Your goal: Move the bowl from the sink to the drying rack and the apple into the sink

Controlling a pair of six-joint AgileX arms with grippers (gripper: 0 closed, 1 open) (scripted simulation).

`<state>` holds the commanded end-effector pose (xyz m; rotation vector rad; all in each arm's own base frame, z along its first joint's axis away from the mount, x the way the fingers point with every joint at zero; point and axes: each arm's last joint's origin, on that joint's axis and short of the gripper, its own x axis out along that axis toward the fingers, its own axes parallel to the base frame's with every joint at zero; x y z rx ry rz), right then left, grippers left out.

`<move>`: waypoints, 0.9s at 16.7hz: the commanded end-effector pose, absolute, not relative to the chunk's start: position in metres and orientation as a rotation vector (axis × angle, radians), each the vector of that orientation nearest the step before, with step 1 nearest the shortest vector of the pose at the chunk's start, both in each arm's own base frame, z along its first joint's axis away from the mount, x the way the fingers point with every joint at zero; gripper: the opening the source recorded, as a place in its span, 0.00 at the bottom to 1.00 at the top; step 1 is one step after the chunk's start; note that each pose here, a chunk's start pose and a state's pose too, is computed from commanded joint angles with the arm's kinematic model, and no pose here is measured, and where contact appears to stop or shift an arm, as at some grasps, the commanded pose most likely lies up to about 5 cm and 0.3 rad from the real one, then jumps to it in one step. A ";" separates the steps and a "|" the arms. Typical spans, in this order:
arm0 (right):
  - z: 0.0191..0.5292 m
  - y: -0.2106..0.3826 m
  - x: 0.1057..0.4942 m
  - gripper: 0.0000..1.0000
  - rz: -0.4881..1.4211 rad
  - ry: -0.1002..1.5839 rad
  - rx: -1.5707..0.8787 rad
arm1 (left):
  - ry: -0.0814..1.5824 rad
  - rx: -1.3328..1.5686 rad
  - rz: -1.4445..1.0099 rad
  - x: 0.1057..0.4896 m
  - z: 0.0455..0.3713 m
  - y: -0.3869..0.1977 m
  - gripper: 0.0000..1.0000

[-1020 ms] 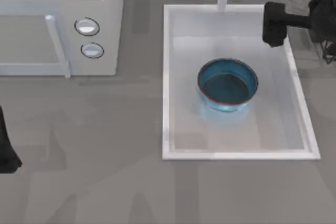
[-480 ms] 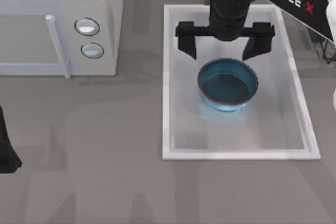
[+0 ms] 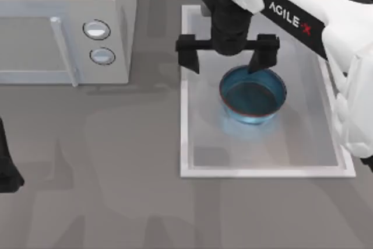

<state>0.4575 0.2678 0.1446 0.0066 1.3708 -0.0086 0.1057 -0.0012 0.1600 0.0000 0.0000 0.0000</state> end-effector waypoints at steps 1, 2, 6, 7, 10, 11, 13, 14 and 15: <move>0.145 0.268 0.457 1.00 -0.009 1.371 0.007 | 0.000 0.000 0.000 0.106 0.160 -0.001 1.00; 0.145 0.268 0.457 1.00 -0.009 1.371 0.007 | 0.000 0.000 0.000 0.106 0.160 -0.001 1.00; 0.128 0.267 0.463 1.00 -0.009 1.371 0.007 | 0.000 0.000 0.000 0.106 0.160 -0.001 1.00; 0.116 0.268 0.466 1.00 -0.008 1.371 0.006 | 0.000 0.000 0.000 0.106 0.160 -0.001 1.00; 0.074 0.268 0.474 1.00 -0.008 1.370 0.007 | 0.000 0.000 0.000 0.106 0.160 -0.001 1.00; 0.061 0.268 0.476 1.00 -0.008 1.370 0.007 | 0.000 0.000 0.000 0.106 0.160 -0.001 1.00; 0.047 0.268 0.477 1.00 -0.009 1.371 0.007 | 0.000 0.000 0.000 0.106 0.160 -0.001 1.00; 0.047 0.268 0.477 1.00 -0.009 1.371 0.007 | 0.000 0.000 0.000 0.106 0.160 -0.001 1.00; 0.047 0.268 0.477 1.00 -0.009 1.371 0.007 | 0.000 0.000 0.000 0.106 0.160 -0.001 1.00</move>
